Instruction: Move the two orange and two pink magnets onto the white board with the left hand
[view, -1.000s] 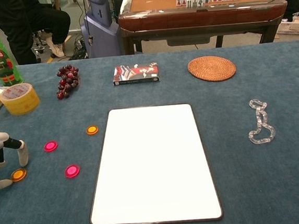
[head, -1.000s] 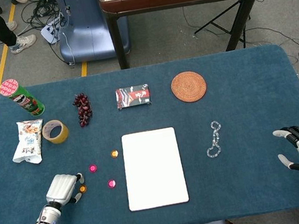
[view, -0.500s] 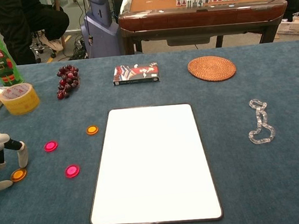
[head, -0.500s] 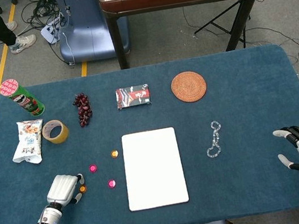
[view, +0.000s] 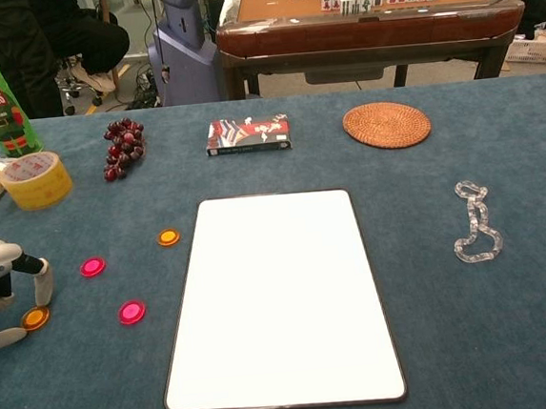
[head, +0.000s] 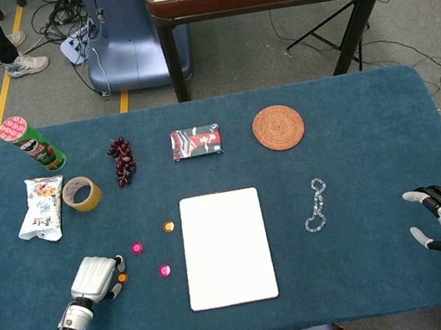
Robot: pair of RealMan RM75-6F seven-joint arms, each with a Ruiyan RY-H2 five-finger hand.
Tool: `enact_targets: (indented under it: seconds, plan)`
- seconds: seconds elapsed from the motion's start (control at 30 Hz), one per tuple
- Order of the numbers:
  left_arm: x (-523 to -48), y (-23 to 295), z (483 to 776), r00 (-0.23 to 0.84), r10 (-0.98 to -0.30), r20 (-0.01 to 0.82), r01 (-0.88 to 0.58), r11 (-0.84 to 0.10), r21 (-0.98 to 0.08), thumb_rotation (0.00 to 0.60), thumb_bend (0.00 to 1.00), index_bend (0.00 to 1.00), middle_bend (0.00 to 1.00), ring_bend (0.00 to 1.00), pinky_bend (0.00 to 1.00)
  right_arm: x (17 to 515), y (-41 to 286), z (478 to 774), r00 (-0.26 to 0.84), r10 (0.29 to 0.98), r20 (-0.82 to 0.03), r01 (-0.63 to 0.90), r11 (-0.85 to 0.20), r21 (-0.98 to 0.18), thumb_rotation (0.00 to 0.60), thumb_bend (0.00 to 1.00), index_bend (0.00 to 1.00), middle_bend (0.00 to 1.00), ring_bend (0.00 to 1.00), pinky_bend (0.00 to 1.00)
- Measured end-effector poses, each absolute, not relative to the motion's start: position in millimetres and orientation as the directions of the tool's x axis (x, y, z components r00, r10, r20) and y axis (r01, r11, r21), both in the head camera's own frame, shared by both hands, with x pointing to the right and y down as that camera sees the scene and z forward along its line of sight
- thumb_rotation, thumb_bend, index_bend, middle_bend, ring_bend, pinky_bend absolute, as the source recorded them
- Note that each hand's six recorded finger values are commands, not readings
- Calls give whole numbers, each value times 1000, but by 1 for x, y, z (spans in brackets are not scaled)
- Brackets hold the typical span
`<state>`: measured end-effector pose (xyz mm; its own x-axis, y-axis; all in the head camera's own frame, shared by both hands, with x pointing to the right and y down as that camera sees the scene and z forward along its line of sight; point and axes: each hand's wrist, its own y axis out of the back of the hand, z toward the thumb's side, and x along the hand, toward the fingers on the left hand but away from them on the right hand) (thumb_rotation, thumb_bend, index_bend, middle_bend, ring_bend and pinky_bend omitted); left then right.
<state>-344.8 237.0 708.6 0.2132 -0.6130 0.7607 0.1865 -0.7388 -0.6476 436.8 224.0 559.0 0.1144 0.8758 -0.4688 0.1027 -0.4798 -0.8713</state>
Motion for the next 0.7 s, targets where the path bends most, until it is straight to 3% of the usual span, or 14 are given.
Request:
enact_targets:
  seconds: [0.7]
  plan:
    - [-331,231,692,251,-620,743,140,-736,-662,600,346,607,1000,1000,1000,439,224,557,112,879,-464,108,-475,-873,600,262,280,287,228,329]
